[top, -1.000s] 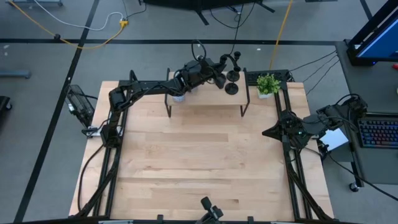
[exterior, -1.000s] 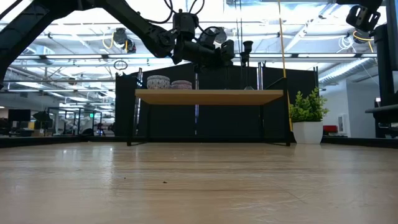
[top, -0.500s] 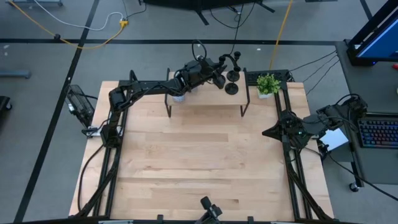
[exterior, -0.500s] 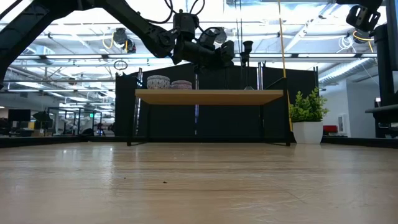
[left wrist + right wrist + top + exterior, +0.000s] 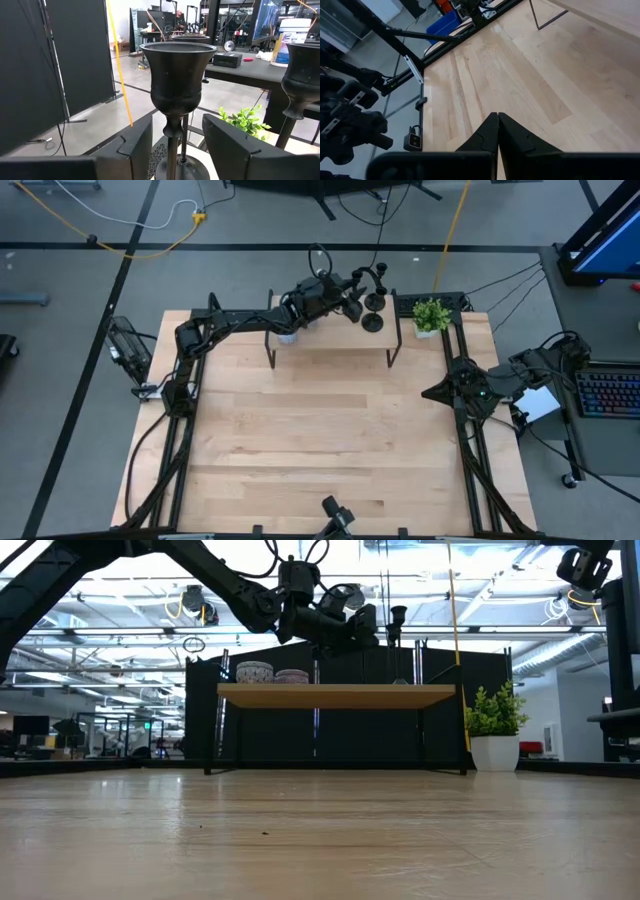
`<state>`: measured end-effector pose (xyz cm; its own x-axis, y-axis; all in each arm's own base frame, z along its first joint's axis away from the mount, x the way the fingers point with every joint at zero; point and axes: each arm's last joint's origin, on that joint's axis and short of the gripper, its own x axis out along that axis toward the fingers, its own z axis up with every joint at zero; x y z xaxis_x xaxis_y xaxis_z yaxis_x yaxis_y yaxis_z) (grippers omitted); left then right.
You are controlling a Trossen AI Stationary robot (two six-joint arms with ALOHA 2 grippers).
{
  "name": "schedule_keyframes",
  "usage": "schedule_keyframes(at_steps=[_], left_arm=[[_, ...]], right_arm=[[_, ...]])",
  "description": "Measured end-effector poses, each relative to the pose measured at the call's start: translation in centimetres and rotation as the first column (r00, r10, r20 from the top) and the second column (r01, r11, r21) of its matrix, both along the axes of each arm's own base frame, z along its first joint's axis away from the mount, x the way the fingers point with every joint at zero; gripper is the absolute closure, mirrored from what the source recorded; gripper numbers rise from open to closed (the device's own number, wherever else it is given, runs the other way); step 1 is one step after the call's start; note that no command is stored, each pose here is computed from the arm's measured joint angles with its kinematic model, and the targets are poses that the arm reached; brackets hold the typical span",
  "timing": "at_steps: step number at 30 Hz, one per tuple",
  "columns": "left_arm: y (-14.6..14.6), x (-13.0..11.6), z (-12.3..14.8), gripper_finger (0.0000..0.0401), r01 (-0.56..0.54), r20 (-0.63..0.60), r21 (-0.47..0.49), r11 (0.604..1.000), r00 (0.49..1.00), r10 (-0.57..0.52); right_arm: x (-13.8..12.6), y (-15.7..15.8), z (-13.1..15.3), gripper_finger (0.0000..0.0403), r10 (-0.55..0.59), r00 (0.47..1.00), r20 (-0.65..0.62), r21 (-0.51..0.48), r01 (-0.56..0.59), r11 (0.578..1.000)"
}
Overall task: Pick & Place candle stick holders
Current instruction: Return to Home Position
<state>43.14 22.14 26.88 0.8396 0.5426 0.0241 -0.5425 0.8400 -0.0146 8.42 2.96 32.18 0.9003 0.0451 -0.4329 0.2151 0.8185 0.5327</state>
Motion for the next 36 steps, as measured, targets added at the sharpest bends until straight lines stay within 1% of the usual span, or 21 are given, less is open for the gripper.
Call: schedule_keyframes(at_steps=[4, 8, 12, 15, 19, 28, 31, 36], left_arm=[[0.0, 0.0, -0.1, 0.0206, 0.001, 0.008, -0.026, 1.000, 1.000, -0.001], [-0.1, -0.1, -0.3, 0.0194, -0.001, -0.036, -0.051, 0.999, 0.999, -0.001], [-0.2, -0.1, -0.4, 0.0185, -0.001, -0.039, -0.075, 0.997, 0.999, -0.002], [-0.3, 0.0, -0.3, 0.0178, -0.003, -0.039, -0.072, 0.997, 0.999, 0.000], [-0.4, 0.0, -0.4, 0.0168, -0.044, -0.055, -0.050, 0.998, 0.998, 0.041], [-0.4, 0.0, -0.4, 0.0159, -0.045, -0.054, -0.051, 0.998, 0.998, 0.042], [-0.5, -0.4, 0.1, 0.0159, -0.048, -0.085, -0.061, 0.997, 0.995, 0.043], [-0.9, -1.6, 1.7, 0.0160, -0.079, -0.161, -0.077, 0.994, 0.985, 0.065]], right_arm=[[0.0, 0.0, 0.0, 0.0403, -0.002, 1.000, 0.000, 0.004, 0.002, 1.000], [0.0, 0.0, 0.0, 0.0403, -0.001, 1.000, 0.000, 0.003, 0.001, 1.000], [0.0, 0.0, 0.0, 0.0403, -0.001, 1.000, 0.000, 0.003, 0.001, 1.000], [0.0, 0.0, 0.0, 0.0403, -0.002, 1.000, 0.000, 0.003, 0.002, 1.000], [0.0, 0.0, 0.0, 0.0403, -0.001, 1.000, 0.000, 0.003, 0.001, 1.000], [0.0, 0.0, 0.0, 0.0403, -0.005, 1.000, -0.001, 0.010, 0.005, 1.000], [0.0, 0.0, 0.0, 0.0403, -0.004, 1.000, -0.001, 0.010, 0.004, 1.000], [0.0, 0.0, 0.0, 0.0403, -0.002, 1.000, 0.000, 0.006, 0.002, 1.000]])
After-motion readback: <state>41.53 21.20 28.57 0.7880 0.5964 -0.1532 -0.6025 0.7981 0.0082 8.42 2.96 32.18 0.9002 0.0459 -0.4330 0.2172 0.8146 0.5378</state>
